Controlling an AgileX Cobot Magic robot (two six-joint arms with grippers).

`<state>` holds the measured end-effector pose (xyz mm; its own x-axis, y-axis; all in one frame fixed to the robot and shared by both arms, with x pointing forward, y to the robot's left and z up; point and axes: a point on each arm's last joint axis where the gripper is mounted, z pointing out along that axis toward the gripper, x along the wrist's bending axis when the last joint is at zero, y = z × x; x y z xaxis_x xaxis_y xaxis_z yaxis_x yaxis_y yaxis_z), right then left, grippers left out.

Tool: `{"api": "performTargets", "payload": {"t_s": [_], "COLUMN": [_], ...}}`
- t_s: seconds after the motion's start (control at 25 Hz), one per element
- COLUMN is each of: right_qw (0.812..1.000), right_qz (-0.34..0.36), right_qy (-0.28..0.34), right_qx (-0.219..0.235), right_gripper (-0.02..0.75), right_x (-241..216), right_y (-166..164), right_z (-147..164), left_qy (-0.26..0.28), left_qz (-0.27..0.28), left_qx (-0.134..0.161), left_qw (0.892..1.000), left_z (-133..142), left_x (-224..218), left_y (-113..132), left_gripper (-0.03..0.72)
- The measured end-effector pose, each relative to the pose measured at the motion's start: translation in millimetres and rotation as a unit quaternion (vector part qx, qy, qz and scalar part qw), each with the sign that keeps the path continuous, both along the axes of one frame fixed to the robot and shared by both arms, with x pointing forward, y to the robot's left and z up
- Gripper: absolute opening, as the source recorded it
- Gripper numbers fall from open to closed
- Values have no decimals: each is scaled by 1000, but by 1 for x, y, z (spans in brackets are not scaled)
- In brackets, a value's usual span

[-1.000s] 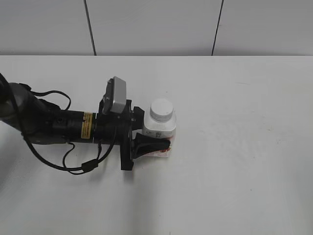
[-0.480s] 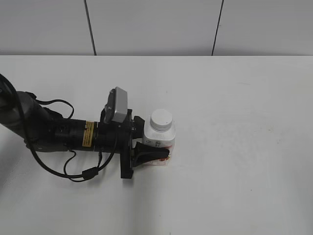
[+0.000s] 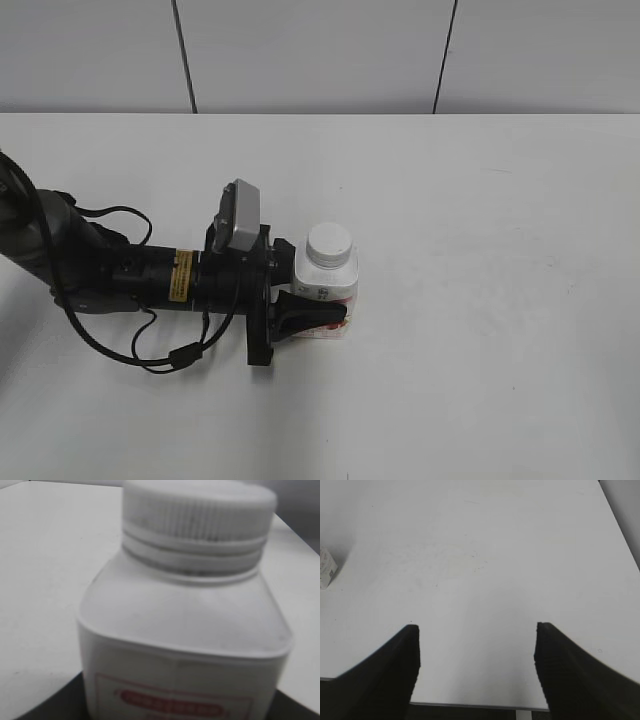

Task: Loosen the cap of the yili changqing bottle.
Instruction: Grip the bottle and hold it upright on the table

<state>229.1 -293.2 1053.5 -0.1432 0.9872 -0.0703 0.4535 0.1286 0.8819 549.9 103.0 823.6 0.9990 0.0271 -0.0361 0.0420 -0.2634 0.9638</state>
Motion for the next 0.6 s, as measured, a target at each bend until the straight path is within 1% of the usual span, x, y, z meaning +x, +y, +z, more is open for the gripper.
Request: {"api": "performTargets", "payload": {"t_s": [0.6], "right_qw": [1000], "right_qz": [0], "right_qy": [0], "right_qx": [0], "right_gripper": [563], "right_x": [0], "right_y": [0], "right_z": [0], "left_qy": [0], "left_qz": [0], "left_qx": [0], "left_qw": [1000], "left_z": [0], "left_x": [0], "left_y": [0], "left_gripper": [373]}}
